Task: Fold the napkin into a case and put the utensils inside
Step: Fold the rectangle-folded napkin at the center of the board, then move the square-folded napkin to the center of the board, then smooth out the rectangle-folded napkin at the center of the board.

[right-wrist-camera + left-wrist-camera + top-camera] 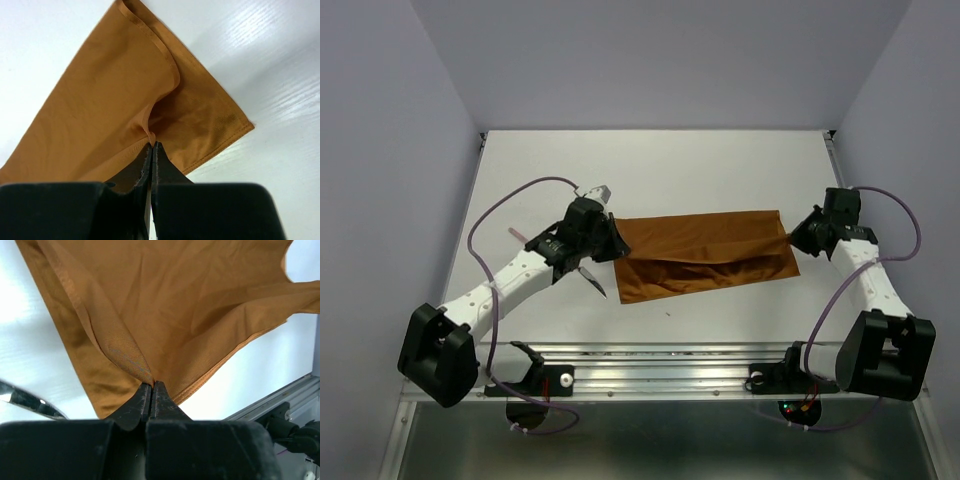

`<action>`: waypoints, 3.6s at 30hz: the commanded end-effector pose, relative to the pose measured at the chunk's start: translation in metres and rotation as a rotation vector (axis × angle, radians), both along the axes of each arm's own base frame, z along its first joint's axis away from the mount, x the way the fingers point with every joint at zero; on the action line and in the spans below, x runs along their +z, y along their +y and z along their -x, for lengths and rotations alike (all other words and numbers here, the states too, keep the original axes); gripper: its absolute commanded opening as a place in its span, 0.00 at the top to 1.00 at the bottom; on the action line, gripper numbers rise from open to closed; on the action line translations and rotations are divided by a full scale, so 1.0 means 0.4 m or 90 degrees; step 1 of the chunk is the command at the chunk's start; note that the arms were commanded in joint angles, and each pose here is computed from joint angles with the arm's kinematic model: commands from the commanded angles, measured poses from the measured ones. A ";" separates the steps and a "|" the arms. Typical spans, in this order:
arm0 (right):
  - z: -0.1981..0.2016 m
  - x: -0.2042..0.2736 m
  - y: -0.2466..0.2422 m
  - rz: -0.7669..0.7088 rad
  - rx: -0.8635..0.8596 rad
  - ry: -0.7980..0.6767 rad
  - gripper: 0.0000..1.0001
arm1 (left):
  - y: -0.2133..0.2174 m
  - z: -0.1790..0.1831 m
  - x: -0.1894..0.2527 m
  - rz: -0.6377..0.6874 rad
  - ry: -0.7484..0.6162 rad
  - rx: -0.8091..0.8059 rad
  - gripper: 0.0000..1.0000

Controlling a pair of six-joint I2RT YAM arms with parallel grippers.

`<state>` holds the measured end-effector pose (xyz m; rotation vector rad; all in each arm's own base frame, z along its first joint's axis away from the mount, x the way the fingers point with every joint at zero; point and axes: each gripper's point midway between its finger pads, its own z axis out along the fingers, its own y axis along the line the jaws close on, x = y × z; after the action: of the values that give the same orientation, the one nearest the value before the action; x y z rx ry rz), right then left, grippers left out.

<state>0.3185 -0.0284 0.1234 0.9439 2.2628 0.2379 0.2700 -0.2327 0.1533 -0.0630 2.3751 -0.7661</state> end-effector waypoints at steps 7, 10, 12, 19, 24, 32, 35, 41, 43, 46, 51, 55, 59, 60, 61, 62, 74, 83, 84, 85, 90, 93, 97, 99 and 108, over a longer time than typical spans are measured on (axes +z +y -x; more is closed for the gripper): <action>0.042 -0.052 -0.015 0.016 -0.014 0.026 0.99 | -0.007 0.068 -0.117 0.002 0.057 -0.008 1.00; 0.051 -0.067 -0.014 0.015 -0.012 0.036 0.99 | -0.009 0.080 -0.140 0.006 0.072 -0.012 1.00; 0.055 -0.072 -0.026 0.029 -0.024 0.041 0.99 | -0.011 0.089 -0.149 0.008 0.080 -0.017 1.00; 0.041 -0.030 -0.035 0.048 -0.018 0.015 0.42 | -0.006 0.097 -0.136 0.003 0.078 -0.024 0.35; 0.020 0.022 -0.061 0.081 -0.032 -0.010 0.35 | 0.007 0.047 -0.072 -0.026 0.026 0.003 0.29; -0.055 -0.084 -0.077 0.070 -0.027 0.064 0.43 | -0.056 -0.015 -0.143 -0.043 0.063 -0.019 0.35; -0.062 -0.124 -0.078 0.066 -0.024 0.087 0.44 | -0.068 -0.030 -0.174 -0.052 0.080 -0.018 0.36; -0.025 -0.206 -0.064 0.046 -0.028 0.126 0.50 | -0.080 -0.049 -0.249 -0.083 0.121 -0.019 0.37; -0.004 -0.223 -0.044 0.024 -0.019 0.129 0.52 | -0.075 -0.056 -0.276 -0.108 0.136 -0.017 0.37; 0.031 -0.238 -0.006 -0.019 -0.009 0.126 0.52 | -0.054 -0.077 -0.301 -0.140 0.148 -0.003 0.37; 0.076 -0.253 0.043 -0.066 0.004 0.129 0.51 | -0.022 -0.131 -0.316 -0.158 0.153 0.018 0.37; 0.092 -0.259 0.087 -0.088 0.026 0.129 0.51 | 0.001 -0.187 -0.319 -0.166 0.152 0.031 0.37; 0.095 -0.247 0.120 -0.106 0.030 0.118 0.51 | 0.040 -0.253 -0.305 -0.173 0.141 0.056 0.37; 0.096 -0.241 0.129 -0.108 0.032 0.112 0.51 | 0.049 -0.264 -0.300 -0.178 0.136 0.058 0.37; 0.099 -0.237 0.139 -0.114 0.032 0.110 0.51 | 0.067 -0.286 -0.289 -0.180 0.130 0.072 0.37; 0.103 -0.233 0.137 -0.112 0.026 0.109 0.50 | 0.073 -0.294 -0.285 -0.180 0.128 0.074 0.37; 0.102 -0.046 0.100 -0.021 0.068 0.010 0.43 | 0.109 -0.292 -0.096 -0.150 0.041 0.072 0.33; 0.155 -0.006 0.125 -0.049 0.076 0.000 0.33 | 0.220 -0.167 -0.204 -0.189 0.121 0.121 0.38; 0.157 -0.008 0.129 -0.054 0.078 0.002 0.33 | 0.219 -0.159 -0.216 -0.185 0.128 0.119 0.38; 0.157 -0.007 0.134 -0.058 0.085 -0.001 0.33 | 0.211 -0.157 -0.222 -0.173 0.130 0.116 0.39; 0.162 -0.016 0.136 -0.056 0.094 0.007 0.39 | 0.207 -0.139 -0.261 -0.168 0.152 0.111 0.40; 0.166 -0.023 0.137 -0.058 0.097 0.013 0.40 | 0.222 -0.139 -0.276 -0.186 0.164 0.132 0.42; 0.167 -0.025 0.138 -0.058 0.099 0.016 0.41 | 0.258 -0.137 -0.295 -0.222 0.172 0.177 0.47; 0.166 -0.024 0.139 -0.058 0.101 0.016 0.41 | 0.271 -0.130 -0.297 -0.232 0.170 0.194 0.47; 0.168 -0.030 0.142 -0.060 0.107 0.021 0.42 | 0.299 -0.115 -0.327 -0.263 0.177 0.212 0.47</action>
<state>0.2474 0.0263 0.1037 0.8454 2.3951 0.3929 0.3169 -0.1182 0.0230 -0.3914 2.6557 -0.1472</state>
